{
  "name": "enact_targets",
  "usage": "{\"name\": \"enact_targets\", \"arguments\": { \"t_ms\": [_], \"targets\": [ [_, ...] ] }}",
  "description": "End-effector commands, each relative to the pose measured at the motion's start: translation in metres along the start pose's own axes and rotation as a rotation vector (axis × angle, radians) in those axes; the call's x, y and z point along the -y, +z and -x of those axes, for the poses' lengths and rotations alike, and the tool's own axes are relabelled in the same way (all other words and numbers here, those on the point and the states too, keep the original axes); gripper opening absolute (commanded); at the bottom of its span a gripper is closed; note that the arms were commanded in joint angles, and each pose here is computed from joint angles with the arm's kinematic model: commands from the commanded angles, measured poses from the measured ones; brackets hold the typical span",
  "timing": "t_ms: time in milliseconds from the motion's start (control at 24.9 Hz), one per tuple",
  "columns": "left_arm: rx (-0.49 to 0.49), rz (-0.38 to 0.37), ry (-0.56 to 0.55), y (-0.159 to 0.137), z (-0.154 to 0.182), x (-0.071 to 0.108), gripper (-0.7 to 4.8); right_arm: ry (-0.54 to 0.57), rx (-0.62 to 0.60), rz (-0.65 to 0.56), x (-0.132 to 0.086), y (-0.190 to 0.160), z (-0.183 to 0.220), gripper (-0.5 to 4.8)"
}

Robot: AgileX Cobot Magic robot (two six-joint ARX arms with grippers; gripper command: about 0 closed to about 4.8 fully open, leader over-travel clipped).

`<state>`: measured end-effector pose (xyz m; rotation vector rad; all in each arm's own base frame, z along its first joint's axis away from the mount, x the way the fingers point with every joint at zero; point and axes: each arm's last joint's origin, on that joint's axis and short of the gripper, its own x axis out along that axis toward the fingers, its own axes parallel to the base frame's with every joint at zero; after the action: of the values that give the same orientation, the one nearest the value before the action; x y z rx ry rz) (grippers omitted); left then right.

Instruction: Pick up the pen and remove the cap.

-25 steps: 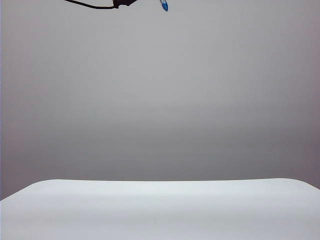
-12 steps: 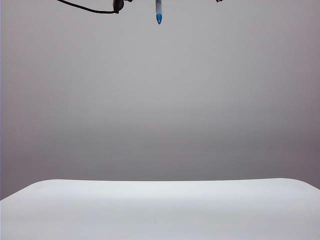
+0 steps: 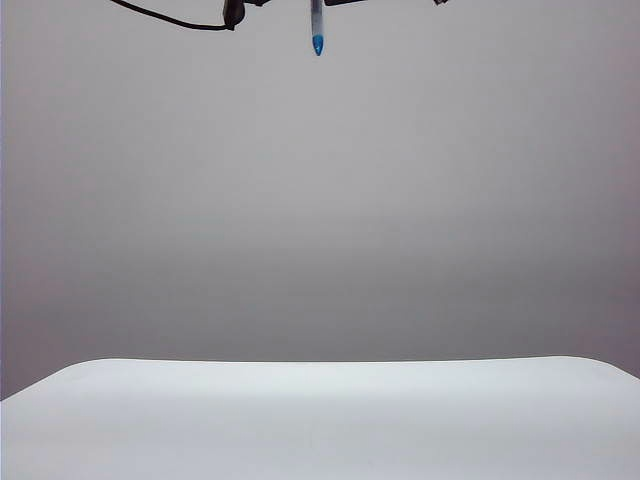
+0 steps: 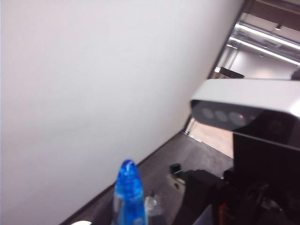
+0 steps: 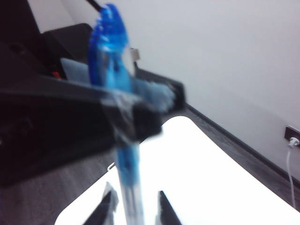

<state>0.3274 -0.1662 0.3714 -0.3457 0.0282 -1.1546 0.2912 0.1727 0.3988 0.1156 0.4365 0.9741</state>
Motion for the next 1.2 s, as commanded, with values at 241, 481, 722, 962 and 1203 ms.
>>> {"name": "enact_targets", "arguments": {
  "t_ms": [241,481,722,962,1203],
  "targets": [
    [0.054,-0.010,-0.019,0.008,0.001,0.003,-0.06,0.005,0.021,0.035,-0.001,0.003,0.000,2.34],
    [0.077,0.007,-0.035,0.011,0.001,0.005,-0.06,0.013,0.020,0.039,-0.001,0.002,0.000,2.33],
    [0.100,0.011,-0.056,0.014,0.001,0.007,-0.06,0.025,0.031,0.046,-0.001,0.004,0.000,2.10],
    [0.100,0.042,-0.064,0.014,0.000,0.008,-0.06,0.032,0.035,0.049,-0.001,0.004,-0.001,0.84],
    [0.096,0.043,-0.078,0.013,-0.002,0.011,-0.06,0.078,0.010,0.036,0.004,-0.001,-0.011,0.08]
  ]
}}
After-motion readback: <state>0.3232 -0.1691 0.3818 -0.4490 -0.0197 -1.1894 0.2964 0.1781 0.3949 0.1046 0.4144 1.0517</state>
